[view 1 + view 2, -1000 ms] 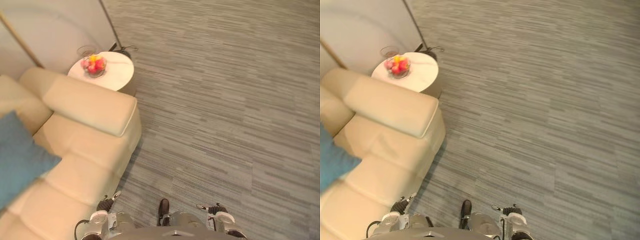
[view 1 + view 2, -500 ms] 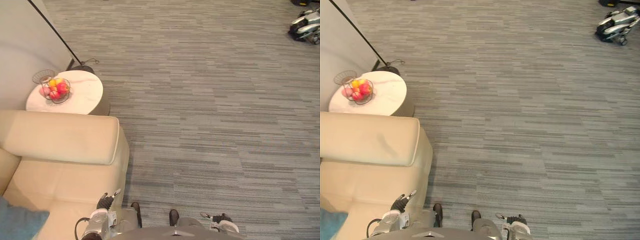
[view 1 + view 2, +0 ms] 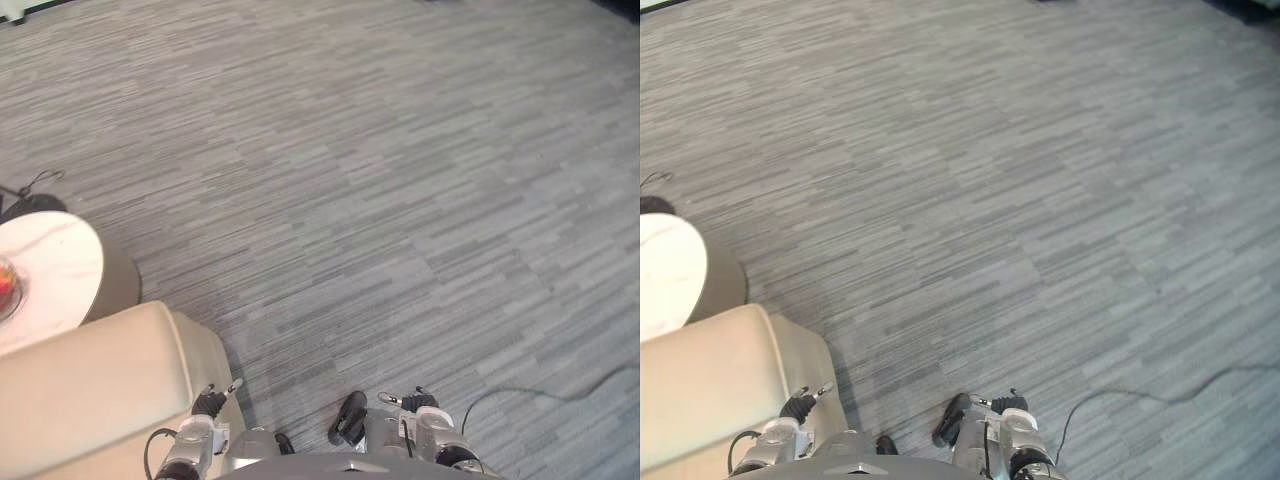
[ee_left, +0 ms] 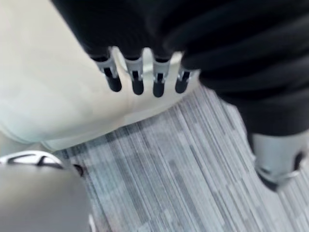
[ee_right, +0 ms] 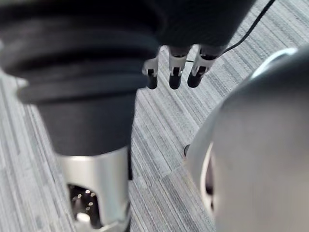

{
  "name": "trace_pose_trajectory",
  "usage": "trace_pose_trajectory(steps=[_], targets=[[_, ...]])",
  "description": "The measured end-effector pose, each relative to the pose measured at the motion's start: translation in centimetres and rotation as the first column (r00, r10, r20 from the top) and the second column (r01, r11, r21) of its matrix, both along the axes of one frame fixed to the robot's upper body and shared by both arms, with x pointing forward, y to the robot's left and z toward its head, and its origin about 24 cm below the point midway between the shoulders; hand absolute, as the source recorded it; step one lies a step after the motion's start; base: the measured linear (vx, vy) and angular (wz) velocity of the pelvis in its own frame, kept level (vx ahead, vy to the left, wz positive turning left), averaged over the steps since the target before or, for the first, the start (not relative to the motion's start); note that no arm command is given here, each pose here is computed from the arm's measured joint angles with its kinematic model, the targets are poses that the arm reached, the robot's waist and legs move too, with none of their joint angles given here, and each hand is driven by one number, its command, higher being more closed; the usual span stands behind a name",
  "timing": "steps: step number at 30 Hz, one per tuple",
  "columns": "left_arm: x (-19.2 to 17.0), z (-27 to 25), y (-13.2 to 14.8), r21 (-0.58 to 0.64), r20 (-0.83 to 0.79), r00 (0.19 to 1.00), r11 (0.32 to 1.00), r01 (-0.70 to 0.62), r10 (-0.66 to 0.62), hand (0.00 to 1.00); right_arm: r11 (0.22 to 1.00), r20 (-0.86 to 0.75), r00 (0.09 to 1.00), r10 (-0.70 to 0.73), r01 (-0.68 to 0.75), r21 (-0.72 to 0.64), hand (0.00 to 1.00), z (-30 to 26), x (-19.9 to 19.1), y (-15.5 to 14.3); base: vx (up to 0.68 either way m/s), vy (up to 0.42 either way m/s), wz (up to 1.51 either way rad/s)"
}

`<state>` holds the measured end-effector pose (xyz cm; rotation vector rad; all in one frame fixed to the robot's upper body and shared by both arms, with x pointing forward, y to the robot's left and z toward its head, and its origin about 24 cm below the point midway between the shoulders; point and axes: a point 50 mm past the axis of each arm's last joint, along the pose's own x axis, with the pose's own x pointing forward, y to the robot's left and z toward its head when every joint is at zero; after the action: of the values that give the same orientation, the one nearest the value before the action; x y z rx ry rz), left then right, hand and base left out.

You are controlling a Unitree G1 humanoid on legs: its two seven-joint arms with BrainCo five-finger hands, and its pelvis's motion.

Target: Pick up cushions and gather them together orderly.

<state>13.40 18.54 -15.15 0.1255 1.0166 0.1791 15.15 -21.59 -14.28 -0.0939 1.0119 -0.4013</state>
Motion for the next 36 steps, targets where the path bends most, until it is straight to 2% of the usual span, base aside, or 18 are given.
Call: trace_pose_trajectory(steps=[4,13,24,26,27,30,36], targets=[[0.7,0.1,-0.9,-0.011,0.014,0.999,0.999,0.04,-0.04,0.0,0.999,-0.014,0.999,-0.033,0.032,-0.029,0.0,0.0,-0.9,-1.3,0.1,-0.048,-0.28],[1.0,0.4,-1.4,-0.023,0.038,0.998,0.999,0.046,-0.045,0.0,0.998,-0.005,0.999,-0.045,0.045,-0.051,0.0,0.1,-1.0,-1.6,0.08,0.014,-0.48],[1.5,0.7,-1.1,-0.016,0.065,0.997,0.999,0.033,-0.032,0.0,0.996,-0.019,0.996,-0.085,0.084,-0.038,0.0,-0.3,-1.8,-1.3,0.28,0.208,-0.58],[1.8,1.0,0.1,-0.002,0.09,0.996,1.0,-0.01,0.01,0.0,0.996,-0.01,0.996,-0.087,0.087,-0.022,0.0,-0.3,-1.5,-0.7,0.35,0.072,-0.32],[1.7,1.0,1.1,0.017,0.09,0.995,0.999,-0.037,0.035,0.0,0.996,0.0,0.996,-0.086,0.086,-0.022,0.0,-0.1,-1.0,-0.6,0.27,0.084,-0.29],[-0.9,0.1,1.6,0.016,0.012,0.996,0.996,-0.085,0.084,0.0,0.996,0.028,0.996,-0.086,0.086,-0.02,0.0,0.2,-0.2,-0.5,0.3,0.189,-0.47],[-3.0,-0.5,2.2,0.043,-0.07,0.997,0.998,-0.04,0.043,0.0,0.996,-0.021,0.995,-0.093,0.093,0.002,0.0,-0.6,-2.3,0.1,0.37,0.188,-0.09]])
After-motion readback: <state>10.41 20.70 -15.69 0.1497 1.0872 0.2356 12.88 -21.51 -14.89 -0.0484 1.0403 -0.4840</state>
